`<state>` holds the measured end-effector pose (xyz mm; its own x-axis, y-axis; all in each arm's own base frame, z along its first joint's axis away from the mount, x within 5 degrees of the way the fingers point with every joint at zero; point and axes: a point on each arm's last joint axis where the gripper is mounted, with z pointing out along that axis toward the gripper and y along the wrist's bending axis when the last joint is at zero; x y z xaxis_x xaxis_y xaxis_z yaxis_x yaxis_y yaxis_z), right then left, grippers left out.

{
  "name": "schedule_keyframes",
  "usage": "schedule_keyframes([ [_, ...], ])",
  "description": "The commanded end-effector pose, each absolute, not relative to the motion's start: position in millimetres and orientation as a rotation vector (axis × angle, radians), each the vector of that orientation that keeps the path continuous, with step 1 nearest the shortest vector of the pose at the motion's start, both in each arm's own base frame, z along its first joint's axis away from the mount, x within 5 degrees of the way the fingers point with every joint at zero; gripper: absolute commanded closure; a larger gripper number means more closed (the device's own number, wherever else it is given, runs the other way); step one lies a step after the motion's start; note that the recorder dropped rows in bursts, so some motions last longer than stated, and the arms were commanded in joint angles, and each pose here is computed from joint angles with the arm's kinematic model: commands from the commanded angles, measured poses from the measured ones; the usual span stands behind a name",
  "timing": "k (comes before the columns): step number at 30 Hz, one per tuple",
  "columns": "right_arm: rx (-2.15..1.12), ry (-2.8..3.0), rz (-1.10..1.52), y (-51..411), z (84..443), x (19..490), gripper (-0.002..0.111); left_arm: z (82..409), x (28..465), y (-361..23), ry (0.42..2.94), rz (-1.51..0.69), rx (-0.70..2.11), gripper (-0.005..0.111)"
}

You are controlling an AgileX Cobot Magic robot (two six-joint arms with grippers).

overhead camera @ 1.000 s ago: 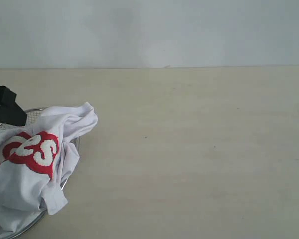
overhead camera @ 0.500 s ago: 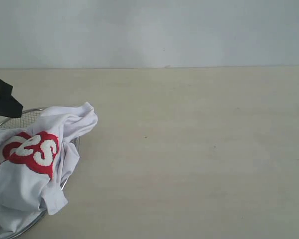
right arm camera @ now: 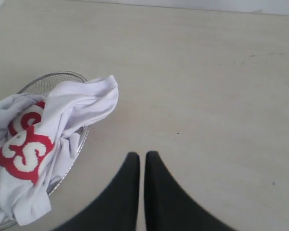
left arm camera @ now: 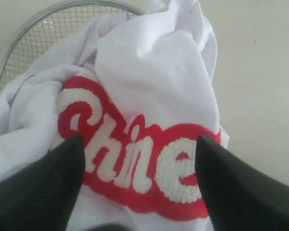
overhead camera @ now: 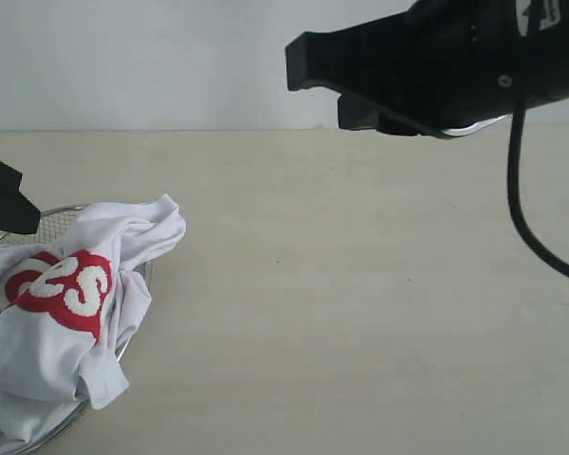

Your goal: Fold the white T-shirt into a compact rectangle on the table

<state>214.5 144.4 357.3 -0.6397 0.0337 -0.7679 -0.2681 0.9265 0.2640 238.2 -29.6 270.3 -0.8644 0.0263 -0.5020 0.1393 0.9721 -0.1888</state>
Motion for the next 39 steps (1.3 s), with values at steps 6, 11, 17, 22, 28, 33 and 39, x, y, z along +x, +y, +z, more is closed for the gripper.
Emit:
schedule_keyframes([
  [6,-0.283,2.429,0.282,147.8,329.0,255.0,0.108,274.3,240.3,-28.5,2.574,-0.303,0.070,0.046],
  [11,-0.204,2.586,0.611,143.9,295.9,300.0,0.108,274.3,240.3,-28.5,2.574,-0.303,0.070,0.046],
  [17,-0.195,2.501,0.833,141.3,281.6,350.4,0.107,274.9,242.7,-24.8,2.549,-0.233,0.104,0.046],
  [22,-0.267,2.451,0.947,165.8,282.6,382.8,0.076,274.6,248.1,-21.3,2.512,-0.172,0.112,0.045],
  [28,-0.346,2.486,1.055,199.9,250.6,407.3,0.049,261.1,257.4,-10.0,2.558,-0.142,0.065,0.045],
  [33,-0.374,2.486,1.042,225.9,226.2,415.0,0.049,243.4,267.0,-3.3,2.619,-0.135,0.030,0.045],
  [39,-0.242,2.513,1.070,232.1,190.7,427.1,0.049,230.3,272.9,-2.4,2.664,-0.124,0.037,0.045],
])
